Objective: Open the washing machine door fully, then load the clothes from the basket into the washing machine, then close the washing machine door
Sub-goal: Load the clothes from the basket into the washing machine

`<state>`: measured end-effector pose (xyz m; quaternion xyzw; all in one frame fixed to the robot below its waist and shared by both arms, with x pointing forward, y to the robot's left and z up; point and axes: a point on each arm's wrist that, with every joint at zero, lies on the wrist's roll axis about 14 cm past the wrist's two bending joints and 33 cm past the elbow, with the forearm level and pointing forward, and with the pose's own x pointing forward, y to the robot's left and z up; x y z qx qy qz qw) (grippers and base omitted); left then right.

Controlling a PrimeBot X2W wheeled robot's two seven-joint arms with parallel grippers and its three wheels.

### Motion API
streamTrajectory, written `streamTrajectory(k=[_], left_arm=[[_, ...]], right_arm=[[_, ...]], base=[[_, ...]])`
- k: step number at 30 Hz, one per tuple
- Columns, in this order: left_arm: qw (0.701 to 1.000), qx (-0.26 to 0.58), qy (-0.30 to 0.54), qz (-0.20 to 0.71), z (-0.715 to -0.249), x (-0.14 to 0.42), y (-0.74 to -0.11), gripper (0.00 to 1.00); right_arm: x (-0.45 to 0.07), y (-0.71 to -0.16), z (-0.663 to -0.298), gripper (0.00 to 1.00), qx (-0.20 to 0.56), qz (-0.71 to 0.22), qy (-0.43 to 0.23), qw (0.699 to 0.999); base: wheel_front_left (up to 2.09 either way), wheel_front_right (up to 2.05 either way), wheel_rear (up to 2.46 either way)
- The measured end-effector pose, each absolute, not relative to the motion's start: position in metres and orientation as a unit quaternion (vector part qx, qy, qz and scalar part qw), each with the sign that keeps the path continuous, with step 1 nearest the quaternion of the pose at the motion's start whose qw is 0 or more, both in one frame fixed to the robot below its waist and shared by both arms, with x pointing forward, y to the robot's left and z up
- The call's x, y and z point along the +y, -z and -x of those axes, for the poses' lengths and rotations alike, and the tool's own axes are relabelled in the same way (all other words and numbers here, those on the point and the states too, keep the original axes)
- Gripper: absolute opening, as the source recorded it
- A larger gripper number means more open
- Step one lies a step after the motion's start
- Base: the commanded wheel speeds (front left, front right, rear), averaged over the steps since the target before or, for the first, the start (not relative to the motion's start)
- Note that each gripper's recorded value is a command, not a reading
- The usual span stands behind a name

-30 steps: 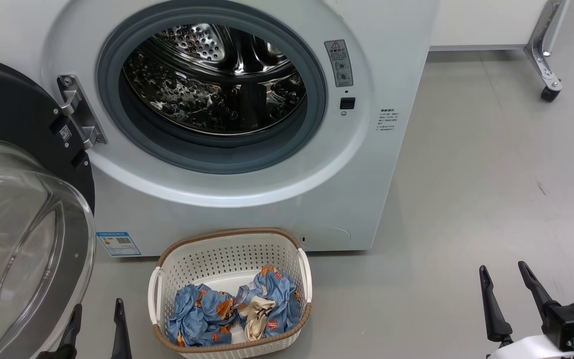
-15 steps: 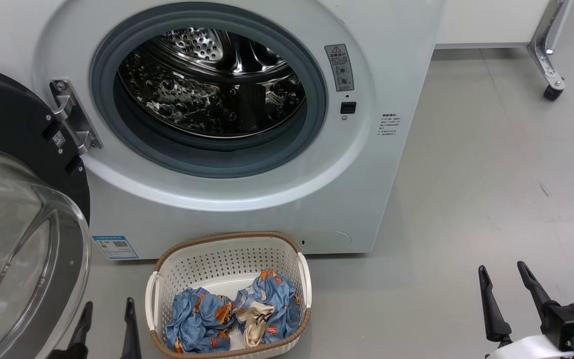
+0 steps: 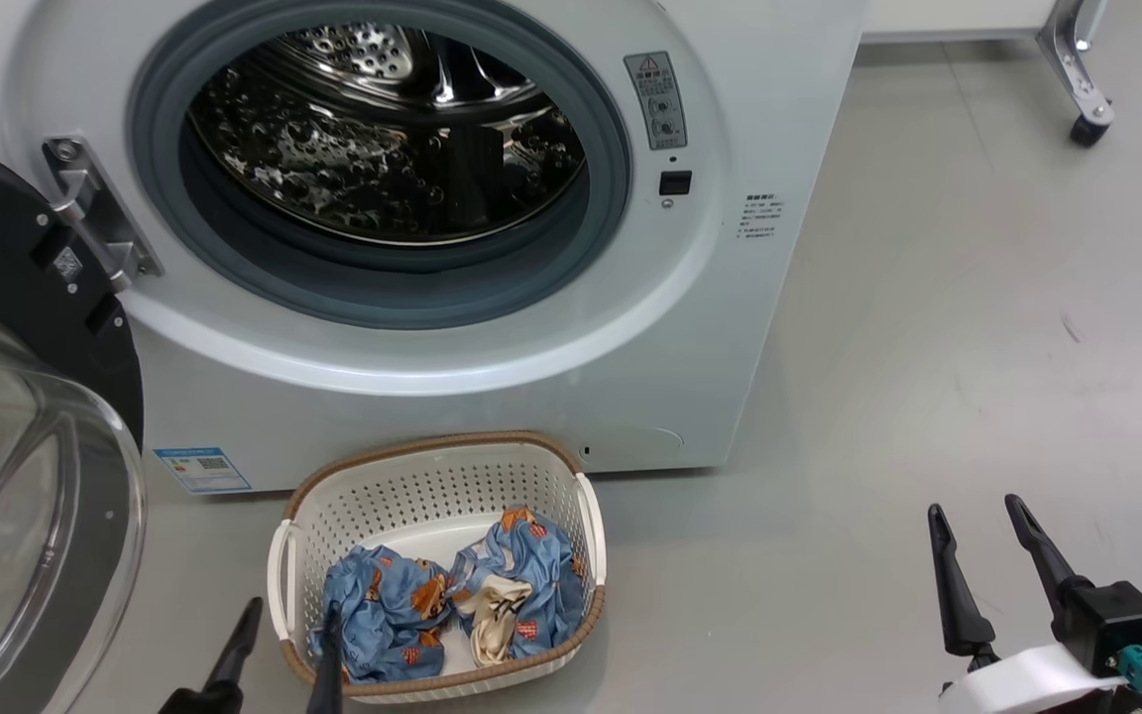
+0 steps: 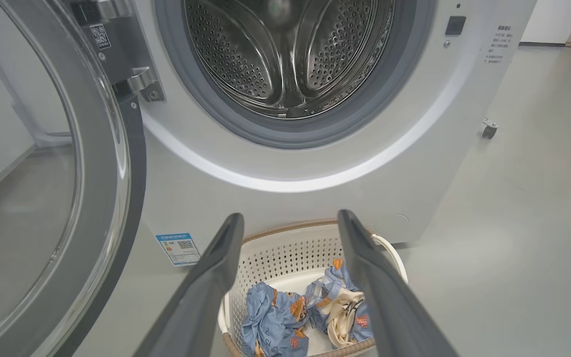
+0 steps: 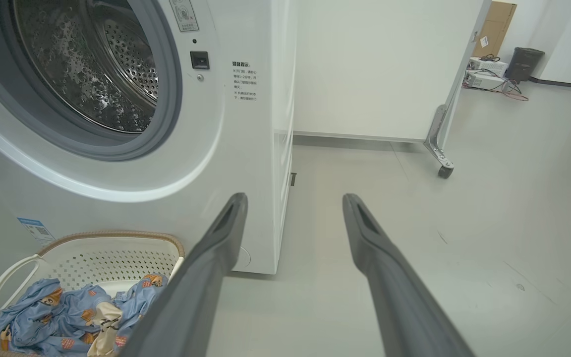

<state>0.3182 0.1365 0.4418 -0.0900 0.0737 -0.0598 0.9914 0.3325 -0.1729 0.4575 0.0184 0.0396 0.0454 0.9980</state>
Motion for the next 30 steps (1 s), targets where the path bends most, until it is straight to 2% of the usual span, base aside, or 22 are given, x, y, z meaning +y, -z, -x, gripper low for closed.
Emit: streamTrajectory(k=[9,17,24,30], left_arm=[[0.973,0.151,0.144,0.101,-0.336,0.090,-0.409,1.00],[0.949,0.245,0.184,0.075,-0.356,0.077,-0.363,1.00],[0.934,0.279,0.217,0.046,-0.387,0.068,-0.336,1.00],[0.908,0.334,0.247,0.042,-0.388,0.052,-0.301,1.00]], right_arm=[[-0.176,-0.451,-0.347,1.00,0.050,-0.025,-0.036,0.998],[-0.186,-0.442,-0.364,1.00,0.061,-0.026,-0.017,0.998],[-0.199,-0.433,-0.378,1.00,0.070,-0.024,0.003,0.997],[-0.212,-0.423,-0.381,1.00,0.085,-0.023,0.026,0.996]], base=[[0.00,0.00,0.00],[0.00,0.00,0.00],[0.00,0.00,0.00],[0.00,0.00,0.00]])
